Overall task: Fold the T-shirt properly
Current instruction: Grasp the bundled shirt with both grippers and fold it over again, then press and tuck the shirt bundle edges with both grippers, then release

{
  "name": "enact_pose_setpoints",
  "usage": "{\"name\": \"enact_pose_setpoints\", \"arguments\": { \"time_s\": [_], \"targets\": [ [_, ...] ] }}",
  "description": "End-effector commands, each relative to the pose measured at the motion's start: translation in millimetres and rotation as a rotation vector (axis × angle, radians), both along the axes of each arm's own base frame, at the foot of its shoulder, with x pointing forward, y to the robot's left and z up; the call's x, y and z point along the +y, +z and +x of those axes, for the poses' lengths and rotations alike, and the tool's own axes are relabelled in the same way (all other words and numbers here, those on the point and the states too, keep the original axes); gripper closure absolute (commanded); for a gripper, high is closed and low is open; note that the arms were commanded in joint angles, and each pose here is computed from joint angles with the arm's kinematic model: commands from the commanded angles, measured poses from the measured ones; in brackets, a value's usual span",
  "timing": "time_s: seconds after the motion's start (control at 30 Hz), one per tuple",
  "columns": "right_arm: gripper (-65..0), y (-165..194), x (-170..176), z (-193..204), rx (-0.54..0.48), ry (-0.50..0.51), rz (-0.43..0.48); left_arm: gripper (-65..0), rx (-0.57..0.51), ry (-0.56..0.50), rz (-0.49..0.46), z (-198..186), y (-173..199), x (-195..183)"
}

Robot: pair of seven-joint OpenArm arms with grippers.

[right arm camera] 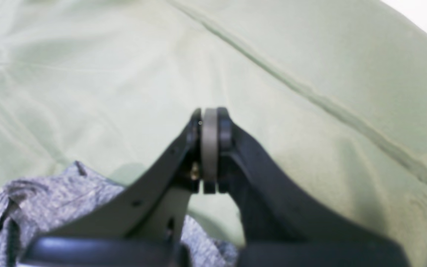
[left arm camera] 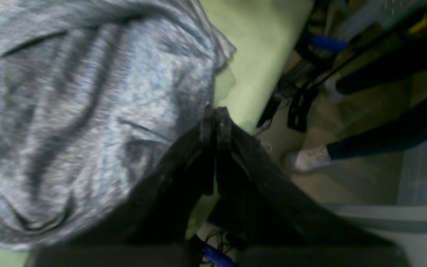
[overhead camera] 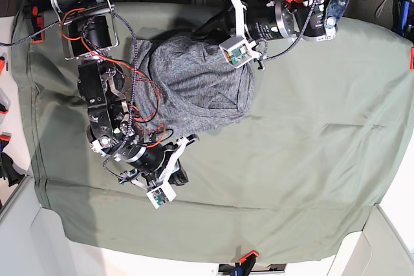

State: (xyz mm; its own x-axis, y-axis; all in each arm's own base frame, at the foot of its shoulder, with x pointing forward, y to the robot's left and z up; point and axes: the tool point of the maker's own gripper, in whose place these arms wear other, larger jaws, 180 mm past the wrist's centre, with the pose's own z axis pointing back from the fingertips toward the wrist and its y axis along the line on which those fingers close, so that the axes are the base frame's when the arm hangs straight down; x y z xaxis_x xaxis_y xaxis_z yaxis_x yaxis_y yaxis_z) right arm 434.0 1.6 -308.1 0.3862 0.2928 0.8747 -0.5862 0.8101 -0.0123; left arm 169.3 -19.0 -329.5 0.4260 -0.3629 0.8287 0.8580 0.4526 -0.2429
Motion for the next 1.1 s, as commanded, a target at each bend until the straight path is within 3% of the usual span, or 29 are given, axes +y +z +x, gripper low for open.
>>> {"name": "enact_pose_setpoints", "arguments": {
  "time_s": [0.0, 0.33, 0.6, 0.77, 1.07],
  "targets": [
    [0.0, 22, 3, 10, -0.058, -0.002, 0.034, 0.0, -0.032, -0.014, -0.028, 1, 9, -4],
    [0.0, -5, 0, -6, 0.023, -0.004, 0.008, 0.0, -0.017, 0.021, 0.062, 9, -27, 11],
    [0.0, -19, 1, -17, 0.04, 0.003, 0.011, 0.0, 0.004, 0.054, 0.137, 37, -58, 29],
    [0.0, -31, -5, -17, 0.06, -0.005, -0.03, 0.0, 0.036, 0.065, 0.184, 41, -76, 41],
    [0.0, -49, -14, -19, 0.086, 0.007, -0.048, 0.0, -0.023, 0.09, 0.303, 55, -78, 94]
  ]
}}
